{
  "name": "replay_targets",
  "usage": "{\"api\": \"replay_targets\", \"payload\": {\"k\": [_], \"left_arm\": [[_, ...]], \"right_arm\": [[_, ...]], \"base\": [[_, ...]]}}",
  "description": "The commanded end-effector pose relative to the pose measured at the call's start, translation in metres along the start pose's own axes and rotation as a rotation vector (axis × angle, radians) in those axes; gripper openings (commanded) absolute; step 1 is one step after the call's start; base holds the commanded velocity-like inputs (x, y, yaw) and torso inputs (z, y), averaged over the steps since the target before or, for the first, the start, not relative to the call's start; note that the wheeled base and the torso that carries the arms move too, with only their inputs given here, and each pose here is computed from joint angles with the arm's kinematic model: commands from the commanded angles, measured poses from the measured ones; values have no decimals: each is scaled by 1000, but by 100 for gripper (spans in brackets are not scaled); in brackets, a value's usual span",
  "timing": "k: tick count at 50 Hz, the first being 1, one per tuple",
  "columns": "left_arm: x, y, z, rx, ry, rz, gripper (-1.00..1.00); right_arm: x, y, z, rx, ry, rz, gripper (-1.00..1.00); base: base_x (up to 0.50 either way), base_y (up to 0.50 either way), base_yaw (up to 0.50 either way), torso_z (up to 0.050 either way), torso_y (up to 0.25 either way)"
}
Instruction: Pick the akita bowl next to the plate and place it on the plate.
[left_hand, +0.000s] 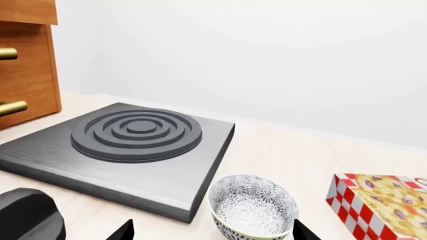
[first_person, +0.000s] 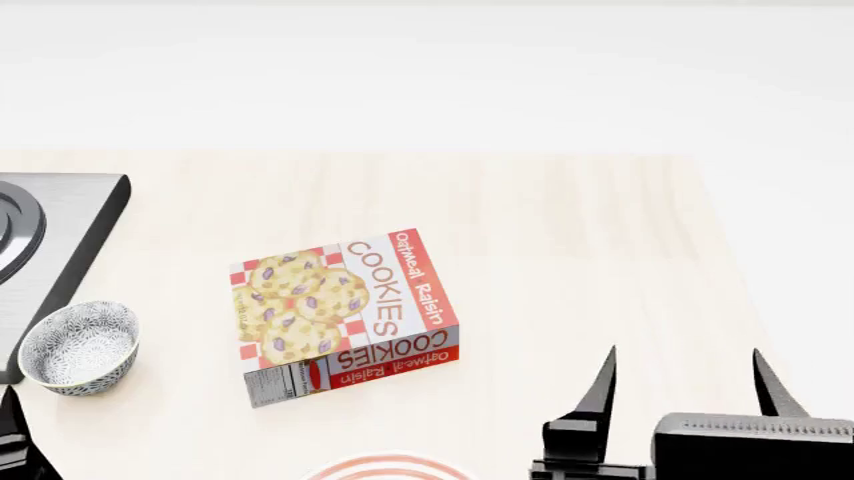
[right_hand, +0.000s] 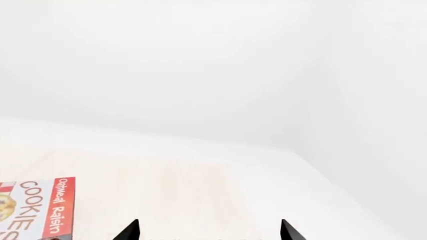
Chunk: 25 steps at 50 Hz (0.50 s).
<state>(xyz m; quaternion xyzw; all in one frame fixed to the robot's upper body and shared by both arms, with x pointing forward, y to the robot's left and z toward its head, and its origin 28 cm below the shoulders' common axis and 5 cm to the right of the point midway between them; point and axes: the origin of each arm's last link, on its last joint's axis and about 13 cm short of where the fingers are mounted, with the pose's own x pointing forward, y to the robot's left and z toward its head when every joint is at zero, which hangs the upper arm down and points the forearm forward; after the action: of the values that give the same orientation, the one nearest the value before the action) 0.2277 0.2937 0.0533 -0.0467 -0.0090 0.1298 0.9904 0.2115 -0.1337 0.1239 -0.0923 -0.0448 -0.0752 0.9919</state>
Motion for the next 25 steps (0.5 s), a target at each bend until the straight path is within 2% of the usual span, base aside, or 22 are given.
{"api": "replay_targets", "payload": {"k": [1, 2, 4, 5, 6, 7, 10, 25], "left_arm": [[1, 1, 0, -5, -1, -3, 100], [1, 1, 0, -7, -2, -4, 100], [2, 1, 0, -7, -3, -4, 100], [1, 1, 0, -9, -3, -5, 100], [1, 1, 1, -9, -3, -5, 100], [1, 2, 1, -14, -1, -6, 100], [1, 2, 0, -15, -1, -7, 100], [1, 4, 2, -16, 0, -7, 100]], "right_arm": [[11, 3, -5, -47, -41, -64, 100], [14, 4, -2, -24, -80, -43, 100], [10, -4, -7, -26, -62, -88, 100], [12, 0, 2, 32, -121, -40, 100], [7, -10, -8, -20, -76, -89, 100], [6, -11, -8, 21, -93, -85, 100], [1, -18, -1, 15, -126, -119, 100], [-9, -25, 11, 9, -120, -163, 100]], "base": [[0, 0, 0, 0, 0], [0, 0, 0, 0, 0], [0, 0, 0, 0, 0], [0, 0, 0, 0, 0], [0, 0, 0, 0, 0], [0, 0, 0, 0, 0], [0, 0, 0, 0, 0], [0, 0, 0, 0, 0]]}}
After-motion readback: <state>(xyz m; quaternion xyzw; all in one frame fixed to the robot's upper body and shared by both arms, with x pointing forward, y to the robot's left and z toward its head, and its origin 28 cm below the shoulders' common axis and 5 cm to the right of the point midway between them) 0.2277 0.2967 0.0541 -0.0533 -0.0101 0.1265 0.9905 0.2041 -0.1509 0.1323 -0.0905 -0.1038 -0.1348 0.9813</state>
